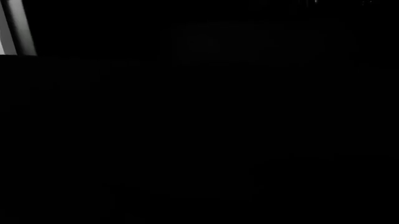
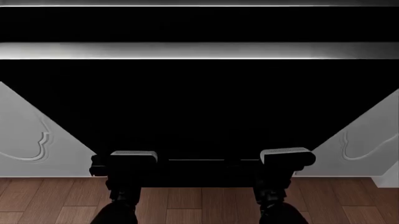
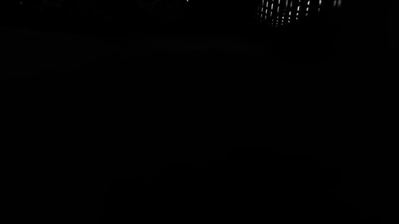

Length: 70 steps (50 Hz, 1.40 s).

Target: Close the dishwasher door

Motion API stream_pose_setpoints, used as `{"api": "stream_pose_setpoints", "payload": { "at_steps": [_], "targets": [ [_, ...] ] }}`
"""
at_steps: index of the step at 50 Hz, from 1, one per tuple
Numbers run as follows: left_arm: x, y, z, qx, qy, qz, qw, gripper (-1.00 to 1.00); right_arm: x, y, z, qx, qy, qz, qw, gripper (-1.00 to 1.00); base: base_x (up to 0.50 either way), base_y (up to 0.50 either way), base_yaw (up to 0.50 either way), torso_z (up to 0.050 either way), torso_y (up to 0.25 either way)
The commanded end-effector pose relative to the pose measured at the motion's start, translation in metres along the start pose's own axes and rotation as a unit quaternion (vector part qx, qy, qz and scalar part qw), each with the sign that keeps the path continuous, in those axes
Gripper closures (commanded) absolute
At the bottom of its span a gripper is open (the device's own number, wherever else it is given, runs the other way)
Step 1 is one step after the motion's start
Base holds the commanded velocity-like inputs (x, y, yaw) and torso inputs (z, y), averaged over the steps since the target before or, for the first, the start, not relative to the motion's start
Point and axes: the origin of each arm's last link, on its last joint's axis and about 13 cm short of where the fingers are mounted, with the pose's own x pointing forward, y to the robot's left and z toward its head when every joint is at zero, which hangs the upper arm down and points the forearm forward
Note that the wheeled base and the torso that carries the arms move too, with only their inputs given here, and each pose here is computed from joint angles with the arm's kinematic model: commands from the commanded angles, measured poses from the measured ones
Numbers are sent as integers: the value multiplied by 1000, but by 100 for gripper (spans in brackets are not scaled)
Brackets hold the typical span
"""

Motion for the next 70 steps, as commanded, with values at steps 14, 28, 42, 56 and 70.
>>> {"api": "stream_pose_setpoints", "payload": {
  "at_steps": [14, 28, 42, 56, 70],
  "targets": [
    [14, 4, 25, 3, -42, 11, 999, -100, 16, -1, 33, -15, -65, 2, 998, -100, 0, 0, 0, 0, 5],
    [19, 4, 27, 5, -44, 13, 999, -100, 22, -2, 37, -14, -69, -2, 998, -100, 0, 0, 0, 0, 4],
    [26, 2, 29, 9, -44, 12, 999, -100, 26, -5, 40, -13, -70, -5, 997, -100, 0, 0, 0, 0, 4],
    [29, -1, 31, 12, -45, 11, 999, -100, 30, -7, 44, -13, -73, -9, 997, -100, 0, 0, 0, 0, 3],
    [33, -1, 34, 11, -44, 10, 999, -100, 33, -9, 45, -18, -74, -12, 997, -100, 0, 0, 0, 0, 3]
  ]
}}
